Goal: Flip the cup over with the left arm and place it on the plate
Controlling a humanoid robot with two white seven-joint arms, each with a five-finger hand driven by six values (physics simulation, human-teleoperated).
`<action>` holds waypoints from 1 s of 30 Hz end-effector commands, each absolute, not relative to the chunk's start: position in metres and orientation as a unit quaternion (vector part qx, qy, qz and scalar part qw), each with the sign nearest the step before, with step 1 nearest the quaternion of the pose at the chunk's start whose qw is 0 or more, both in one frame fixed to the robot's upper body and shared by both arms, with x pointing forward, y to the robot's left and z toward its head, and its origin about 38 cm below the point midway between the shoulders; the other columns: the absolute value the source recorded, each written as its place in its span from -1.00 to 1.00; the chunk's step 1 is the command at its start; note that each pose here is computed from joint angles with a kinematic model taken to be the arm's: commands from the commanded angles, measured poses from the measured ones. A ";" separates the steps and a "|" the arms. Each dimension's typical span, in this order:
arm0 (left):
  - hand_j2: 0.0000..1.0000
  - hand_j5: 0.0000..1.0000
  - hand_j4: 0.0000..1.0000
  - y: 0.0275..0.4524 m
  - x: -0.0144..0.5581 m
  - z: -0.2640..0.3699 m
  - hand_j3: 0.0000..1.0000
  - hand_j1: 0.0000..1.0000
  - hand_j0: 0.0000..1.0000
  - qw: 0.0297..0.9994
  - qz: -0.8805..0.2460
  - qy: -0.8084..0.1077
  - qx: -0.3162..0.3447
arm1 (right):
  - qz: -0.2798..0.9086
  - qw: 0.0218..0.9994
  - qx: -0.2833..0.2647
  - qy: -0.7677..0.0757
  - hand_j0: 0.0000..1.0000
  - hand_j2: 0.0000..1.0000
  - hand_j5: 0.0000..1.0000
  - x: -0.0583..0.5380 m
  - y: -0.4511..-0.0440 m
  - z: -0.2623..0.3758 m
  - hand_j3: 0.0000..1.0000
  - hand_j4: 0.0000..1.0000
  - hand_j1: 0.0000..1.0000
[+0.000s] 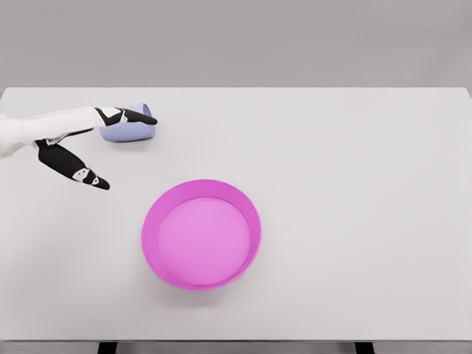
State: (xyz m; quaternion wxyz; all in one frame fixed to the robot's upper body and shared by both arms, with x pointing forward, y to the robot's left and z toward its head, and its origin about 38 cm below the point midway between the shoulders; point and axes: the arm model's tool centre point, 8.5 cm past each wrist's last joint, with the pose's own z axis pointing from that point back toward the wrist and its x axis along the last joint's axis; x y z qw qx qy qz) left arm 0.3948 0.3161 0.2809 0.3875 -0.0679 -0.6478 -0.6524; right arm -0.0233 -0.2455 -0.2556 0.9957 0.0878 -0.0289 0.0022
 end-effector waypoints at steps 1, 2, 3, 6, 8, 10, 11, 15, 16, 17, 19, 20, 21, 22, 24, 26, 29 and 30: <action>1.00 1.00 1.00 0.316 0.395 0.281 1.00 1.00 1.00 0.390 -0.650 -0.649 -0.070 | 0.000 0.996 0.087 -0.029 1.00 1.00 1.00 -0.023 -0.246 -0.256 1.00 1.00 1.00; 1.00 1.00 1.00 0.317 0.397 0.283 1.00 1.00 1.00 0.390 -0.647 -0.652 -0.069 | -0.001 0.996 0.087 -0.024 1.00 1.00 1.00 -0.028 -0.245 -0.255 1.00 1.00 1.00; 1.00 1.00 1.00 0.322 0.403 0.285 1.00 1.00 1.00 0.394 -0.642 -0.655 -0.061 | -0.003 0.996 0.087 -0.022 1.00 1.00 1.00 -0.030 -0.245 -0.255 1.00 1.00 1.00; 1.00 1.00 1.00 0.333 0.434 0.285 1.00 1.00 1.00 0.418 -0.611 -0.671 -0.041 | 0.000 0.996 0.088 -0.021 1.00 1.00 1.00 -0.031 -0.245 -0.255 1.00 1.00 1.00; 1.00 1.00 1.00 0.343 0.441 0.282 1.00 1.00 1.00 0.433 -0.602 -0.671 -0.031 | 0.000 0.996 0.088 -0.021 1.00 1.00 1.00 -0.031 -0.245 -0.255 1.00 1.00 1.00; 1.00 1.00 1.00 0.331 0.443 0.268 1.00 1.00 1.00 0.437 -0.600 -0.668 -0.052 | 0.000 0.996 0.088 -0.021 1.00 1.00 1.00 -0.031 -0.245 -0.255 1.00 1.00 1.00; 1.00 1.00 1.00 0.323 0.444 0.254 1.00 1.00 1.00 0.443 -0.604 -0.660 -0.067 | 0.000 0.996 0.088 -0.021 1.00 1.00 1.00 -0.031 -0.245 -0.255 1.00 1.00 1.00; 1.00 1.00 1.00 0.314 0.455 0.242 1.00 1.00 1.00 0.453 -0.595 -0.660 -0.078 | 0.000 0.996 0.088 -0.021 1.00 1.00 1.00 -0.031 -0.245 -0.255 1.00 1.00 1.00; 1.00 1.00 1.00 0.313 0.457 0.240 1.00 1.00 1.00 0.454 -0.591 -0.662 -0.080 | 0.000 0.996 0.088 -0.021 1.00 1.00 1.00 -0.031 -0.245 -0.255 1.00 1.00 1.00; 1.00 1.00 1.00 0.322 0.462 0.239 1.00 1.00 1.00 0.468 -0.579 -0.664 -0.074 | 0.000 0.996 0.088 -0.021 1.00 1.00 1.00 -0.031 -0.245 -0.255 1.00 1.00 1.00; 1.00 1.00 1.00 0.335 0.469 0.239 1.00 1.00 1.00 0.480 -0.565 -0.668 -0.063 | 0.000 0.996 0.088 -0.021 1.00 1.00 1.00 -0.031 -0.245 -0.255 1.00 1.00 1.00; 1.00 1.00 1.00 0.338 0.471 0.240 1.00 1.00 1.00 0.484 -0.563 -0.668 -0.059 | 0.000 0.996 0.088 -0.021 1.00 1.00 1.00 -0.030 -0.245 -0.255 1.00 1.00 1.00; 1.00 1.00 1.00 0.351 0.483 0.245 1.00 1.00 1.00 0.497 -0.554 -0.667 -0.037 | 0.000 0.996 0.088 -0.021 1.00 1.00 1.00 -0.031 -0.245 -0.255 1.00 1.00 1.00; 1.00 1.00 1.00 0.341 0.489 0.233 1.00 1.00 1.00 0.506 -0.555 -0.658 -0.042 | 0.000 0.996 0.088 -0.021 1.00 1.00 1.00 -0.030 -0.245 -0.255 1.00 1.00 1.00; 1.00 1.00 1.00 0.342 0.495 0.220 1.00 1.00 1.00 0.558 -0.566 -0.607 -0.019 | 0.000 0.996 0.088 -0.021 1.00 1.00 1.00 -0.031 -0.245 -0.255 1.00 1.00 1.00; 1.00 1.00 1.00 0.341 0.496 0.212 1.00 1.00 1.00 0.593 -0.561 -0.577 -0.014 | 0.000 0.996 0.088 -0.021 1.00 1.00 1.00 -0.031 -0.245 -0.255 1.00 1.00 1.00; 1.00 1.00 1.00 0.339 0.496 0.212 1.00 1.00 1.00 0.593 -0.562 -0.577 -0.015 | 0.000 0.996 0.088 -0.021 1.00 1.00 1.00 -0.031 -0.245 -0.255 1.00 1.00 1.00; 1.00 1.00 1.00 0.339 0.498 0.215 1.00 1.00 1.00 0.591 -0.562 -0.579 -0.013 | 0.000 0.996 0.088 -0.021 1.00 1.00 1.00 -0.031 -0.245 -0.255 1.00 1.00 1.00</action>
